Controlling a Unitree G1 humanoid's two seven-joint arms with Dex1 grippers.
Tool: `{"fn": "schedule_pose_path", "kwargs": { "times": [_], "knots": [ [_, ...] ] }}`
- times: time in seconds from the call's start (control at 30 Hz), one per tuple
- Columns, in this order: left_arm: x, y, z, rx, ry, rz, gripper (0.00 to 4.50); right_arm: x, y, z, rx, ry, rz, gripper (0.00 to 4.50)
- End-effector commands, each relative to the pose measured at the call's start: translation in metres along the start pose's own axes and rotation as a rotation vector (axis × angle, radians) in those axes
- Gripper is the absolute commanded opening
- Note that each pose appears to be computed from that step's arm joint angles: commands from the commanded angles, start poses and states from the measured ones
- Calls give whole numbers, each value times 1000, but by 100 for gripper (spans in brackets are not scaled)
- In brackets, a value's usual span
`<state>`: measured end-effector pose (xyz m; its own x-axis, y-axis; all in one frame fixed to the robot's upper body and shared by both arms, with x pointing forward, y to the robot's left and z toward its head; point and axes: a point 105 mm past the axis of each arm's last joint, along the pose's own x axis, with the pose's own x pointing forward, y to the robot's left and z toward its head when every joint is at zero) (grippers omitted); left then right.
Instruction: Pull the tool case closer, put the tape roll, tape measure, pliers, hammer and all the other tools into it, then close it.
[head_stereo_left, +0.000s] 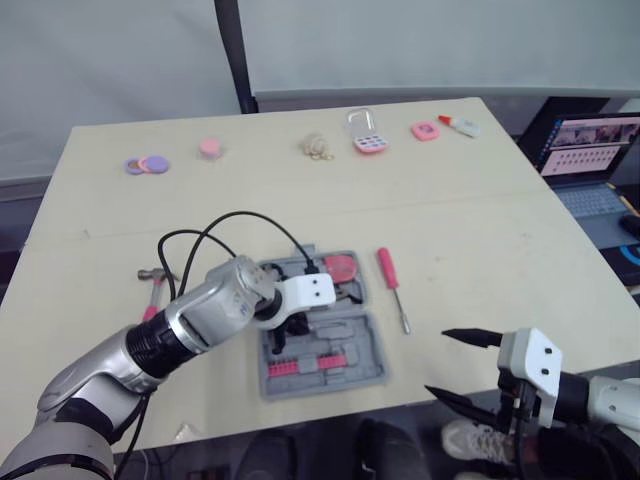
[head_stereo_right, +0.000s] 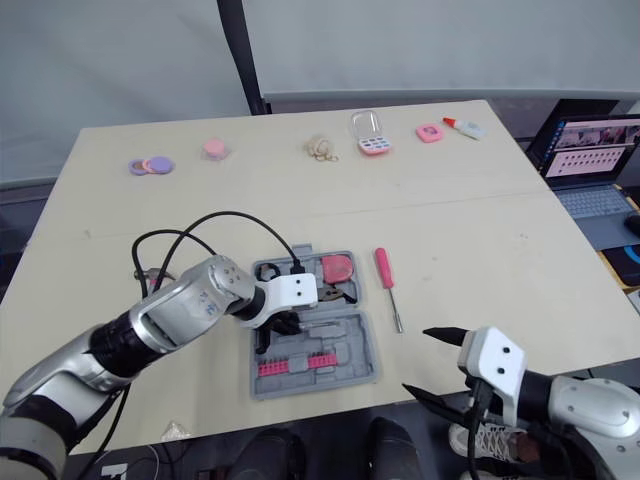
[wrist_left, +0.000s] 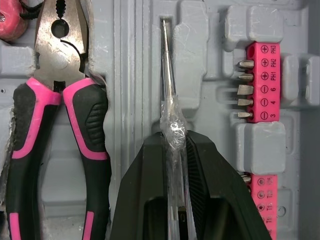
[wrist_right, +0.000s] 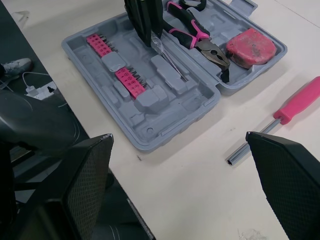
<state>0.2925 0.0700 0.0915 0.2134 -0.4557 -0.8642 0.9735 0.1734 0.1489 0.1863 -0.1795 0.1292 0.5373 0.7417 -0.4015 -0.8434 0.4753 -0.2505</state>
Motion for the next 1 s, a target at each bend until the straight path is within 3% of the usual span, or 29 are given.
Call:
{"fn": "schedule_pose_path", "kwargs": {
  "times": [0.03, 0.43, 0.63, 1.0],
  "knots": [
    [-2, 3, 10, 40, -16, 19, 6, -3, -1, 9, -27, -23, -25, 450],
    [-1, 3, 10, 54, -14, 16, 6, -4, -1, 11, -22, -27, -30, 450],
    [-7, 3, 11, 7, -29, 3, 278, -2, 0, 14, -22, -34, -29, 450],
    [-52, 10, 23, -143, -213, 52, 278, 2, -4, 22, -26, -49, -26, 450]
  ]
}}
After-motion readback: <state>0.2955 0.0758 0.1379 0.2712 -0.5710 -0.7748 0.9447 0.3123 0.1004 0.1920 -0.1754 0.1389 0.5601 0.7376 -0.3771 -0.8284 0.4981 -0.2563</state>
